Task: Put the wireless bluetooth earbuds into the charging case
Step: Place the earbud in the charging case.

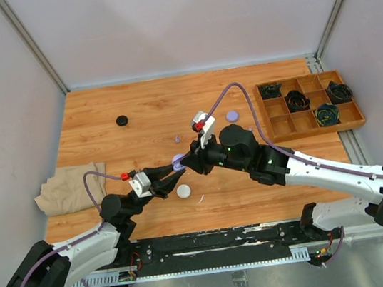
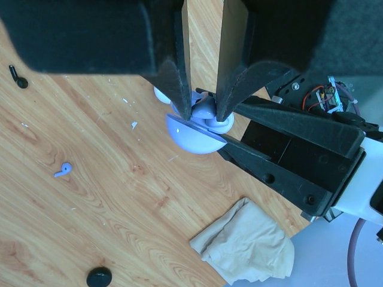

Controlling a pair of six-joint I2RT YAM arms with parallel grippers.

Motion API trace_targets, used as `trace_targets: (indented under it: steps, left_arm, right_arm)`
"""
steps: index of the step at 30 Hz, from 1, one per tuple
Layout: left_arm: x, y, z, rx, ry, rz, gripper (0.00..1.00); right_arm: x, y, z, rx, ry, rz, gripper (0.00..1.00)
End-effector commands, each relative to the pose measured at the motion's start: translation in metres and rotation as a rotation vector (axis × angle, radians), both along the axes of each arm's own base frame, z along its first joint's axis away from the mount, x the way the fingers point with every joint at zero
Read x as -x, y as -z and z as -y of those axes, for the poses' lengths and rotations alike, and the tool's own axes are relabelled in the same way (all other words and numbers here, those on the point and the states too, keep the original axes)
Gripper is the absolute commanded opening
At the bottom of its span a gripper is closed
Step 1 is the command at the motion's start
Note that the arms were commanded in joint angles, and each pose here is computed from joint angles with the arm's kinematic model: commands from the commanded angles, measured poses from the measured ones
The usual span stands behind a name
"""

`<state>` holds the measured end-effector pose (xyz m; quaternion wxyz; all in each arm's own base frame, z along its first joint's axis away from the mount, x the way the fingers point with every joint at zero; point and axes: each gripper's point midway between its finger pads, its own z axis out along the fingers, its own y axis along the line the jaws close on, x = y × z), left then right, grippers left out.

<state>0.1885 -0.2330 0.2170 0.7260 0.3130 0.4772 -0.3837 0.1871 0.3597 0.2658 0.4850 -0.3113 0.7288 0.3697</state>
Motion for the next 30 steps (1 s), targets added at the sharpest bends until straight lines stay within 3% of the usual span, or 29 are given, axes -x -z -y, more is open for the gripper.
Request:
trace_targets:
  steps: [1, 23, 30]
  left_arm:
    - [0.0049, 0.0043, -0.0060, 0.009, -0.013, 0.016, 0.00]
    - [0.0051, 0.0043, -0.0060, 0.010, -0.012, 0.015, 0.00]
    - [0.0053, 0.0038, -0.0061, 0.013, -0.011, 0.014, 0.00]
  right_arm:
    - [0.0009, 0.0015, -0.0057, -0.022, 0.005, -0.001, 0.16]
    - [-0.0015, 0.0058, -0.0016, -0.038, 0.031, 0.007, 0.16]
    - [0.0002, 0.0111, -0.0019, -0.024, 0.026, -0.010, 0.25]
